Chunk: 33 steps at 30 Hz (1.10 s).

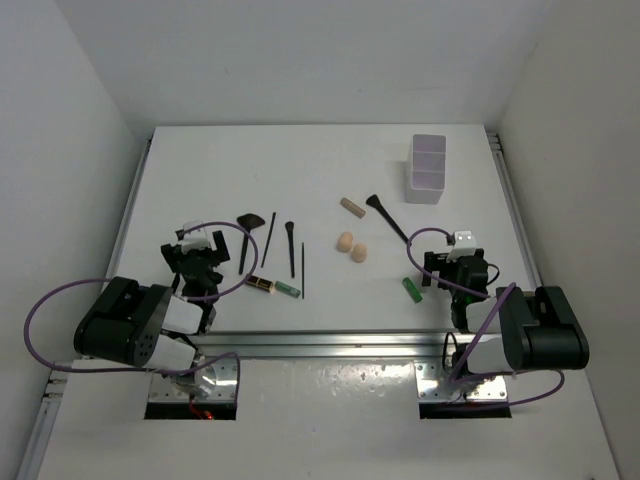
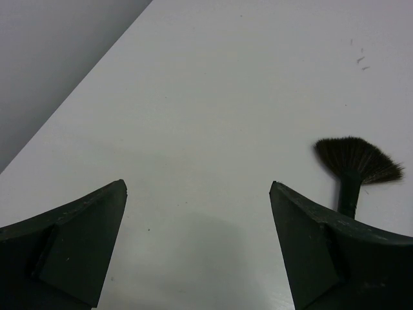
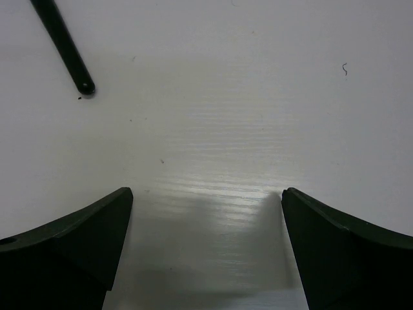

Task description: Organize the makeup

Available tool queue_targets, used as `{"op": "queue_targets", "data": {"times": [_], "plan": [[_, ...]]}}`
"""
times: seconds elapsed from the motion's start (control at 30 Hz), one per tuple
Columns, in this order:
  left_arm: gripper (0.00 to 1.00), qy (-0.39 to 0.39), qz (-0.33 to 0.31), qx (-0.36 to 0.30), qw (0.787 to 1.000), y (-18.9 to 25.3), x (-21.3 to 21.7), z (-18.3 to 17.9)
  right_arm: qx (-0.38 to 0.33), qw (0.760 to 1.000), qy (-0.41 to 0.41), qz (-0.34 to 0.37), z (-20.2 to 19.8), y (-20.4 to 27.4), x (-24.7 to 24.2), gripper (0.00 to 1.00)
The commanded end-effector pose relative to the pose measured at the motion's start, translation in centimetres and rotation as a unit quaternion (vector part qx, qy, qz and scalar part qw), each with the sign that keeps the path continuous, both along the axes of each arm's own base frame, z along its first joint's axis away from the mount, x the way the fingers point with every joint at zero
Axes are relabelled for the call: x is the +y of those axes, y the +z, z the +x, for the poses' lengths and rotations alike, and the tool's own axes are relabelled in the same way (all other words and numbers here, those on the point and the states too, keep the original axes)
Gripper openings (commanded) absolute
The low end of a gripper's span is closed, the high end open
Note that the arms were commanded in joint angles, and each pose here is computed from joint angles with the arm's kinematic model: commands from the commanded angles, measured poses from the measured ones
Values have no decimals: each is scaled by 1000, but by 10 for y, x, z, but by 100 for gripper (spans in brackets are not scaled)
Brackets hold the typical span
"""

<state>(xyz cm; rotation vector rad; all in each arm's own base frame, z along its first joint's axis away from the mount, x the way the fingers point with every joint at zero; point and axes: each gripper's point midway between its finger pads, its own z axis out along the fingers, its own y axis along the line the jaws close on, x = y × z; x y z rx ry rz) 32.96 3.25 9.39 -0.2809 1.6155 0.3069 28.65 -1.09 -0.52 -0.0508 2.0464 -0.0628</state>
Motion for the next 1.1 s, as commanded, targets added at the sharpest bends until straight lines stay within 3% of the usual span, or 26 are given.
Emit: {"op": "queue_targets", "data": {"times": [0.0,0.2,0.27,0.3,0.33,0.4,0.57,0.63,0.67,0.7,0.73,0.83,0.93,1.03,1.07], "plan": [[99,7,-18,-41,999,20,0,7,23,1000,11,-3,-17,-13,4,99],[99,6,-8,-47,999,26,1,7,22,1000,12,-2,-18,-13,4,99],[99,-36,21,-35,999,35,-19,21,25,1000,12,-2,-18,-14,4,99],[99,-49,45,30,997,17,-24,24,25,1000,12,-2,-18,-14,4,99],[99,-58,51,19,997,45,-35,47,25,1000,11,-3,-18,-14,4,99],[99,-82,110,103,985,37,-44,56,25,1000,10,-1,-18,-14,4,99],[99,8,194,129,972,70,-16,59,24,1000,3,-1,-18,-14,1,99],[99,9,192,173,966,64,-15,56,22,1000,4,-2,-17,-13,2,99],[99,-2,169,164,972,88,-19,72,25,1000,3,-1,-18,-14,2,99],[99,-32,154,191,969,85,-26,79,25,1000,3,-2,-19,-14,1,99],[99,-70,147,282,945,53,-30,71,22,1000,2,-1,-17,-13,1,99],[99,-111,68,286,949,65,-52,87,26,1000,10,-6,-17,-14,3,99],[99,-134,54,279,949,75,-69,93,28,1000,4,-5,-18,-15,2,99],[99,-172,41,302,937,71,-83,91,21,1000,1,-3,-7,-7,1,99],[99,-177,37,322,929,65,-82,87,122,993,4,1,-37,-38,3,99]]}}
